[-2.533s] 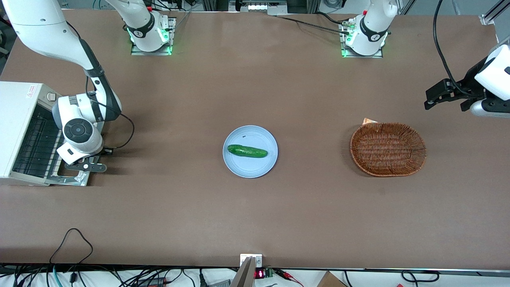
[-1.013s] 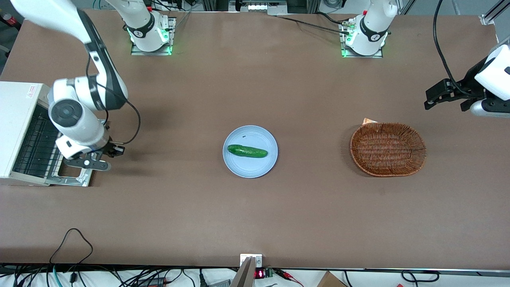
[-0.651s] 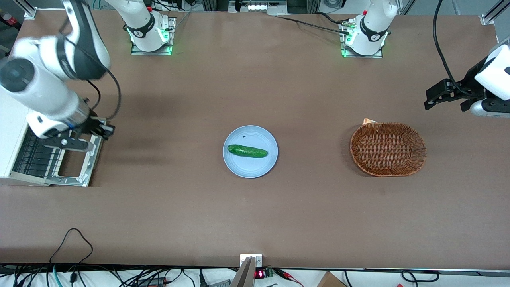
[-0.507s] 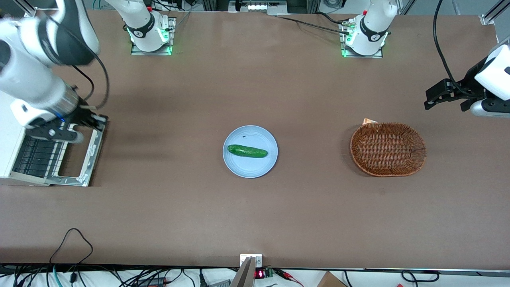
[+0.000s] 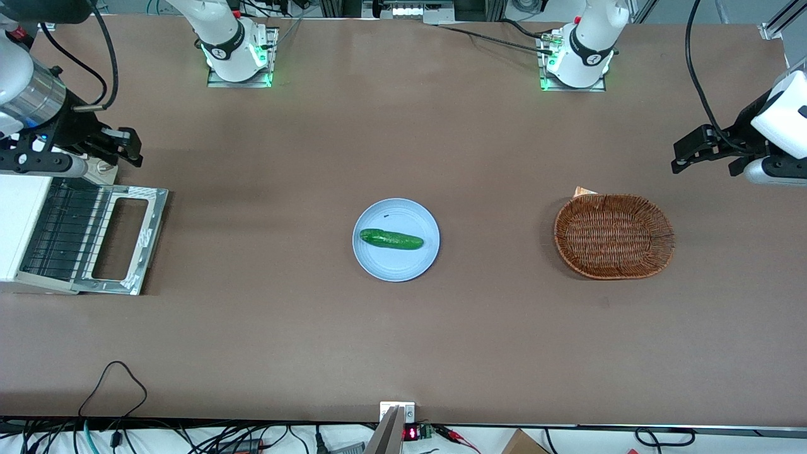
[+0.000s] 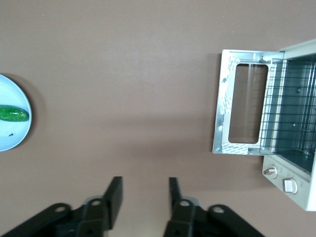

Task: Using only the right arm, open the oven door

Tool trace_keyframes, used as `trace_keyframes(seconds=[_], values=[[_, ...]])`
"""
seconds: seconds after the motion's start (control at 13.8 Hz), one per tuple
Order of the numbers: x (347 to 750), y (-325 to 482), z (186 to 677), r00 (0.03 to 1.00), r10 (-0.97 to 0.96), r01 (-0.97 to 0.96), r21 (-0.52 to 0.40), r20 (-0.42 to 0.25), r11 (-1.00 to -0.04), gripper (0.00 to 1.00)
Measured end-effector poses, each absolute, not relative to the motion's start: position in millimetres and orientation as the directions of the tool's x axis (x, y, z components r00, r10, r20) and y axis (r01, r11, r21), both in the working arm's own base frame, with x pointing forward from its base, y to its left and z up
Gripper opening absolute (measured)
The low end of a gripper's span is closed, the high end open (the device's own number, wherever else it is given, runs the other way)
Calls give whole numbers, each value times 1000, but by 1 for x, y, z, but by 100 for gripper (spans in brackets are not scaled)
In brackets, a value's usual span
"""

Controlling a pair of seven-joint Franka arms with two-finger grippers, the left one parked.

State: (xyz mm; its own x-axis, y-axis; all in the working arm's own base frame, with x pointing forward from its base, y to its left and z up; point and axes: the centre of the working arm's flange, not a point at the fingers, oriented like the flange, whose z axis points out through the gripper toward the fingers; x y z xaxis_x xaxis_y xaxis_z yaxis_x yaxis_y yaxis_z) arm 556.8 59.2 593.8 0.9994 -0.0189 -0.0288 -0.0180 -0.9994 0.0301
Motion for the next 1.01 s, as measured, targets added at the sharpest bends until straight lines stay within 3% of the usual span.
trace_keyframes(seconds=[0.29, 0.36, 1.01], values=[[557, 59, 594, 1000, 2, 3, 29, -29, -1000, 95], [558, 59, 594, 1000, 4, 5, 29, -29, -1000, 100], [558, 60, 592, 999, 17, 18, 29, -33, -999, 100]])
